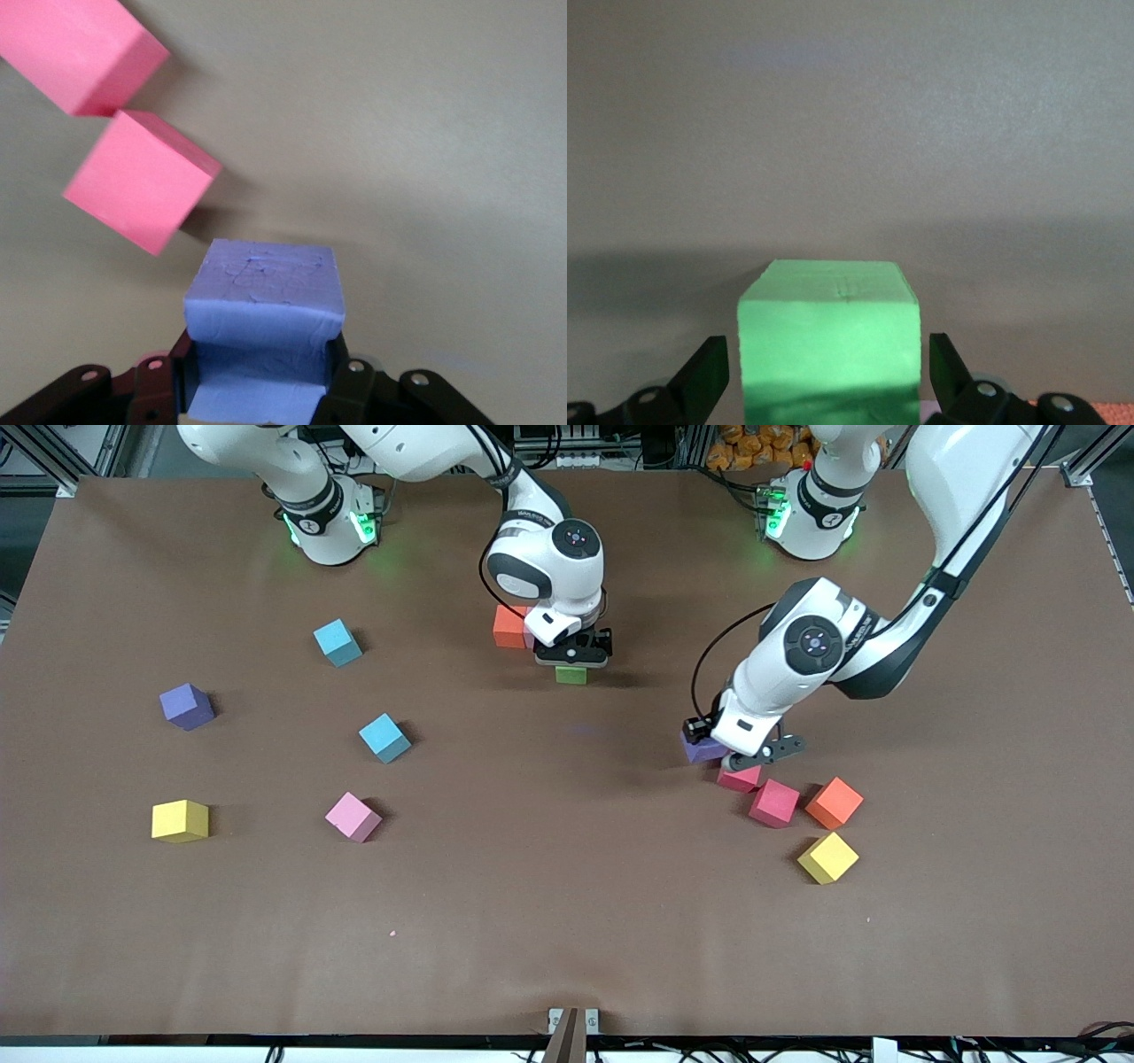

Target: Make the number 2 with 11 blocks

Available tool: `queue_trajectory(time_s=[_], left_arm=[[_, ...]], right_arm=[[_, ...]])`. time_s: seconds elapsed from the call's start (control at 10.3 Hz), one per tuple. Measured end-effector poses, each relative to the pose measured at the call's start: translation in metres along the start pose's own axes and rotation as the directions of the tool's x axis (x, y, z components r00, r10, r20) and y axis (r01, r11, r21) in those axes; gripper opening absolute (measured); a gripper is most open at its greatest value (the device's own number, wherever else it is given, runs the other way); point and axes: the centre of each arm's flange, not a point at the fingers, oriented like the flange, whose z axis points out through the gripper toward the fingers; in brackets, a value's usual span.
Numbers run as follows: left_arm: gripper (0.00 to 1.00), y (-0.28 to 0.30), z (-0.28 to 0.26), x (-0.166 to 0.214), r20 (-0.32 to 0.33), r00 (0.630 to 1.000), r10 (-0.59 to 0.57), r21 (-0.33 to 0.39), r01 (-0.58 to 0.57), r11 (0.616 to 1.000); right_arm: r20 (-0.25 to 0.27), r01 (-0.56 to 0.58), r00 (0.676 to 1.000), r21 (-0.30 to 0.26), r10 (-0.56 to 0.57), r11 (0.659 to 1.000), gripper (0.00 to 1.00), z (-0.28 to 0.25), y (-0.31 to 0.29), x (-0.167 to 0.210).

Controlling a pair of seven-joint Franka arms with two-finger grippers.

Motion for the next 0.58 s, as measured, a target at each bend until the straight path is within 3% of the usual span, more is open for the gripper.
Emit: queue_trajectory(time_s=[0.58], left_arm=[[0.56, 0.03, 0.008, 0.001, 0.021, 1.0, -0.004, -0.003, 0.004, 1.0]], right_arm=[[-0.023, 0.014, 1.0, 0.009, -0.013, 1.0, 1.0, -0.023, 0.001, 0.023]])
